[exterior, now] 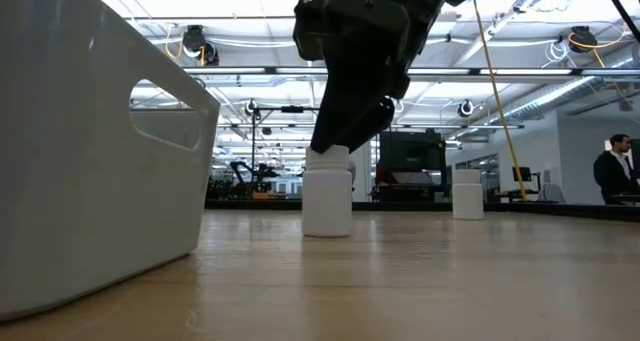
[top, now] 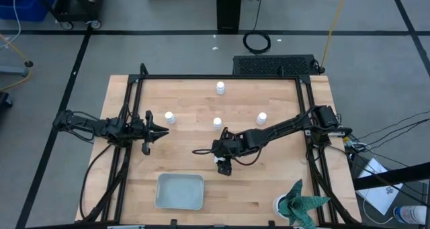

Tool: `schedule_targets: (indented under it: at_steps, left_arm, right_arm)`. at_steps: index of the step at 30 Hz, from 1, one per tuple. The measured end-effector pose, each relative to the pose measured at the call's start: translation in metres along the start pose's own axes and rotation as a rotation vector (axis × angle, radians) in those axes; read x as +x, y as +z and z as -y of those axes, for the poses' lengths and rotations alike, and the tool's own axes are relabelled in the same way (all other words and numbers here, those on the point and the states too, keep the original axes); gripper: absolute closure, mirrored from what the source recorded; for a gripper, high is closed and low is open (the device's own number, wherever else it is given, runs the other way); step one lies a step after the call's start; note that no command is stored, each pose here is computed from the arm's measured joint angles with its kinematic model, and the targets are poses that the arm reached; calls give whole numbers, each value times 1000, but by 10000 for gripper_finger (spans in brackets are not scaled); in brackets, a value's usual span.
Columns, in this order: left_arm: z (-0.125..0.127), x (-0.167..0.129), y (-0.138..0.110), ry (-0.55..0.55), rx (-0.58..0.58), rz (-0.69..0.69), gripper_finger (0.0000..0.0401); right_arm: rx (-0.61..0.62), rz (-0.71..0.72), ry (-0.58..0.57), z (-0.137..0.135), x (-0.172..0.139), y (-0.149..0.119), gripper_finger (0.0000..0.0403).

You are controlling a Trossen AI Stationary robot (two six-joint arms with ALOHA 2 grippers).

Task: Pick and place pill bottles into a basket
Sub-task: Put the white medicine bottle into the gray bin

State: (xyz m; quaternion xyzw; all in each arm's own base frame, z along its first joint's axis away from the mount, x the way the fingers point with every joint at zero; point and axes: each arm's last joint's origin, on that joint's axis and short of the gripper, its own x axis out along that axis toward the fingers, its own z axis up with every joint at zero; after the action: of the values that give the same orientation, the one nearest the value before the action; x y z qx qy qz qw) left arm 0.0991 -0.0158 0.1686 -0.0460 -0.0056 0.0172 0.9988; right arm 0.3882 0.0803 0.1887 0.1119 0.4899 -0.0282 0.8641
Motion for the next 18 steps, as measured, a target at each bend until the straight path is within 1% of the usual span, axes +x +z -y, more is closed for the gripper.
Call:
schedule_targets:
  at_steps: [9, 18]
  left_arm:
    - [0, 0, 0, 0, 0, 0, 339]
    - [0, 0, 0, 0, 0, 0, 338]
  right_arm:
    - [3, 0, -3, 2, 0, 0, 149]
    - [35, -37, 6, 5, 8, -11, 164]
